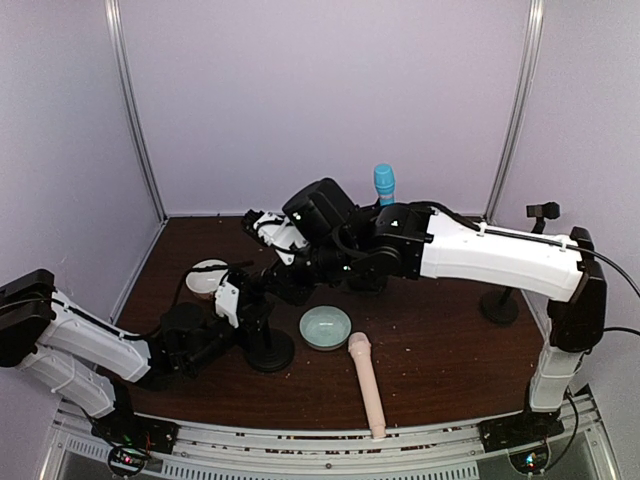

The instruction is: Attach the microphones to the stand

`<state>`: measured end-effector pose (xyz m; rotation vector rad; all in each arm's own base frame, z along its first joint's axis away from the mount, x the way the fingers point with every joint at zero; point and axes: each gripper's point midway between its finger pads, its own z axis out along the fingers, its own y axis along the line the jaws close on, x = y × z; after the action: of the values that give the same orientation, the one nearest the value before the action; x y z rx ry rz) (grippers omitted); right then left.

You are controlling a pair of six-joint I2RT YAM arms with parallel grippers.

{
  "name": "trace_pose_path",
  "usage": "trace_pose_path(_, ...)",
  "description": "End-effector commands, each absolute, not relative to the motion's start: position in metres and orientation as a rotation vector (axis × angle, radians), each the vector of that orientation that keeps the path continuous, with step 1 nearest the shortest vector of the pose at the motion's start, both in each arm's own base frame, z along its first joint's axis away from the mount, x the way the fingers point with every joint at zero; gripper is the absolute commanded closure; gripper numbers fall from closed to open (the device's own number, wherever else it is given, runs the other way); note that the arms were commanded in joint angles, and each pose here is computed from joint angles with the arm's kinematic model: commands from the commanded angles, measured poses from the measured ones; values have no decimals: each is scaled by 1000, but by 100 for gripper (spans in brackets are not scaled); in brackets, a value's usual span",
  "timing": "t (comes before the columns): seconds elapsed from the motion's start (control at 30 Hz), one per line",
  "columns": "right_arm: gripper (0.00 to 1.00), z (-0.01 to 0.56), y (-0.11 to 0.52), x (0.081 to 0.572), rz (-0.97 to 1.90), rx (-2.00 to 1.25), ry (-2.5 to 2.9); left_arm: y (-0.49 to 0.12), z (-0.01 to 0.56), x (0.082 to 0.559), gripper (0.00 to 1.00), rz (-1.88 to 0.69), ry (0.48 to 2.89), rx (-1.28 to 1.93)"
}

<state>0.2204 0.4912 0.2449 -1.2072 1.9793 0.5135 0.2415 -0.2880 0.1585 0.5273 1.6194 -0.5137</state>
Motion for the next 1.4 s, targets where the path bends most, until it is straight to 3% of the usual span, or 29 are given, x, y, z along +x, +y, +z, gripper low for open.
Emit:
trace_pose_path(0.0,100,85,450,191,212,-1523,2311,-332,194,222,100,-610,1457,698)
trace_pose_path(0.43,100,89,446,197,167,-1506,2292,-330,191,223,100,-602,1467,689)
trace_pose_path(0.7,98,132,445,204,211,-1395,2242,-319,192,227,100,-562,1474,647)
trace_pose_path(0.83,65,160,440,210,215,-1308,2211,-316,189,227,100,-550,1482,643)
trace_pose_path(0.97,45,199,436,214,265,-1221,2153,-310,187,228,100,-540,1485,626)
trace_pose_path(1.07,10,230,431,214,294,-1175,2112,-302,185,231,100,-515,1500,591)
trace_pose_path(1.17,0,266,420,215,315,-1109,2075,-294,188,231,100,-492,1498,573)
trace_pose_path(1.37,0,289,384,216,377,-960,1980,-268,215,237,100,-425,1456,507)
